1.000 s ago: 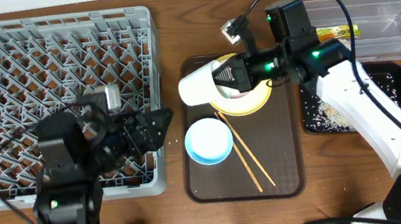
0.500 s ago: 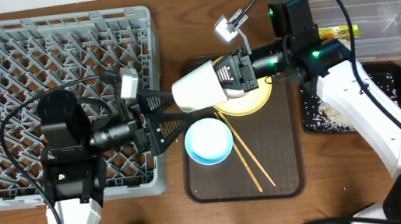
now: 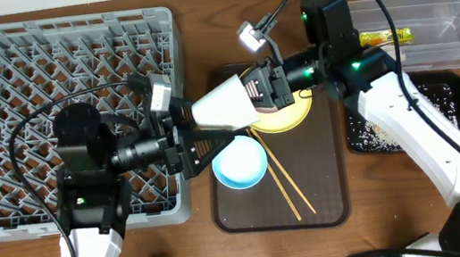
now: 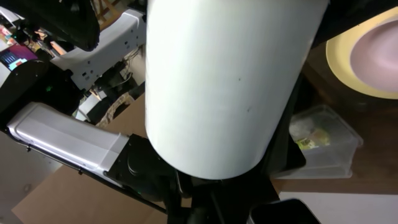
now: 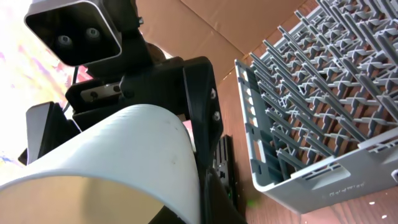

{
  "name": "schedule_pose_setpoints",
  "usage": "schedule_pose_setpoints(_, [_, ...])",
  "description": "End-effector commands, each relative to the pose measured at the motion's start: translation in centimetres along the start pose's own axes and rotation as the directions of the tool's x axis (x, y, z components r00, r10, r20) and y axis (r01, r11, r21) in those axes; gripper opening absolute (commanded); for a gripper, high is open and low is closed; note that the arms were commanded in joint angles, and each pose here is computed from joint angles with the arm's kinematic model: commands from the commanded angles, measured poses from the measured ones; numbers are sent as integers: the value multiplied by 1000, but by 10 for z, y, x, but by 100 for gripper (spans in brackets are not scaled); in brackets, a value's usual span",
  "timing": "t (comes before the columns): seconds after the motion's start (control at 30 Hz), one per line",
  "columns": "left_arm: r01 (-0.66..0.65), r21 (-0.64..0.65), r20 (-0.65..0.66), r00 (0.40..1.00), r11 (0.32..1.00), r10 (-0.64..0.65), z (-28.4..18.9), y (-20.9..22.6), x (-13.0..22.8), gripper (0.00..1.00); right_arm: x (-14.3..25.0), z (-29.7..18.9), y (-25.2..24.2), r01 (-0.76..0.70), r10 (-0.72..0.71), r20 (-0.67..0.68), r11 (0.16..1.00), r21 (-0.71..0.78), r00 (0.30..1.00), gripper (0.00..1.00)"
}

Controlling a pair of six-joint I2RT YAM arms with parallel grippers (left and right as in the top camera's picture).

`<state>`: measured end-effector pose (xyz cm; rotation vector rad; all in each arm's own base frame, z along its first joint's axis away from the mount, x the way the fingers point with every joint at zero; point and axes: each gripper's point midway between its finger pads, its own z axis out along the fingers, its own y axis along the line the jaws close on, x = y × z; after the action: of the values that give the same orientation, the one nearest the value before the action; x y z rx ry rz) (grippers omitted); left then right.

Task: Sort waste into correct bins and load items into the dishwasher
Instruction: 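Hand the white cup from the right gripper to the left gripper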

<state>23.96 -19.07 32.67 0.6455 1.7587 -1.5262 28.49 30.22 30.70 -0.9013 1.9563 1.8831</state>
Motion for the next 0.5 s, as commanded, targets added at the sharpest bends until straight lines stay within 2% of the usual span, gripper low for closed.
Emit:
schedule_pose_setpoints(0.0, [-21, 6, 3, 1000, 1000, 21, 3, -6, -4, 97, 0, 4, 2, -22, 22, -9, 1000, -16, 1000, 1])
schedule_pose_setpoints(0.17, [-21, -4, 9, 1000, 1000, 21, 3, -4, -5, 88, 1, 5, 3, -27, 27, -12, 999, -18, 1000, 1])
schedule_pose_setpoints(0.47, [-56, -9, 25, 998, 998, 56, 3, -5, -11, 87, 7, 19, 10, -37, 36, -44, 999, -39, 998, 1])
